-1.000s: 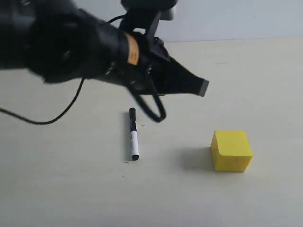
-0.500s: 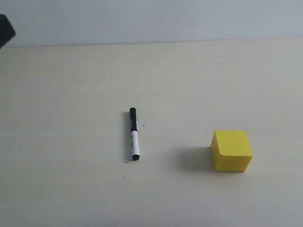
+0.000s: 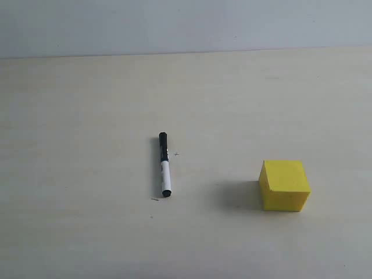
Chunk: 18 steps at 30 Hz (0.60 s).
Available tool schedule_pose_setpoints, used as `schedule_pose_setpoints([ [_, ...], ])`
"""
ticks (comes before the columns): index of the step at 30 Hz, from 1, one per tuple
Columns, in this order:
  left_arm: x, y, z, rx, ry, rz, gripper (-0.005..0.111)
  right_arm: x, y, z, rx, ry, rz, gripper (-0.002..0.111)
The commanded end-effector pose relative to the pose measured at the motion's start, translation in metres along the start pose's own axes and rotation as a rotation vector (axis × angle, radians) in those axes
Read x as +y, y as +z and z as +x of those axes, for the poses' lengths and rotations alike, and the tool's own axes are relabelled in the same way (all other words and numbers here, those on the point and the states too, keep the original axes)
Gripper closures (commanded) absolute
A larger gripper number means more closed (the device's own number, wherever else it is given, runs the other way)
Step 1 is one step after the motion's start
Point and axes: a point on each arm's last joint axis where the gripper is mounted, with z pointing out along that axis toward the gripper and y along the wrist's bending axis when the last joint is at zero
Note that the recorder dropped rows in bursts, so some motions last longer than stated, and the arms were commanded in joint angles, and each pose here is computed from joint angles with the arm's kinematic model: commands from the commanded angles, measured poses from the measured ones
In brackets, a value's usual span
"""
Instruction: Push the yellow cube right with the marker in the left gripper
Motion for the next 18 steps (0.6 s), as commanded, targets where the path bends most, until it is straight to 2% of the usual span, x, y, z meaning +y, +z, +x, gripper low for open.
schedule_pose_setpoints([
  [1, 0.003, -0.003, -0.003, -0.028, 0.032, -0.029, 0.107, 0.000, 0.000, 0.000, -0.011, 0.000, -0.002, 0.108],
  [13, 0.020, -0.015, -0.014, -0.106, 0.086, -0.207, 0.107, 0.000, 0.000, 0.000, -0.011, 0.000, -0.002, 0.108],
  [16, 0.026, -0.021, -0.016, -0.105, 0.091, -0.282, 0.107, 0.000, 0.000, 0.000, -0.011, 0.000, -0.002, 0.108],
  [18, 0.032, -0.027, -0.011, -0.048, 0.048, -0.367, 0.107, 0.000, 0.000, 0.000, -0.011, 0.000, -0.002, 0.108],
])
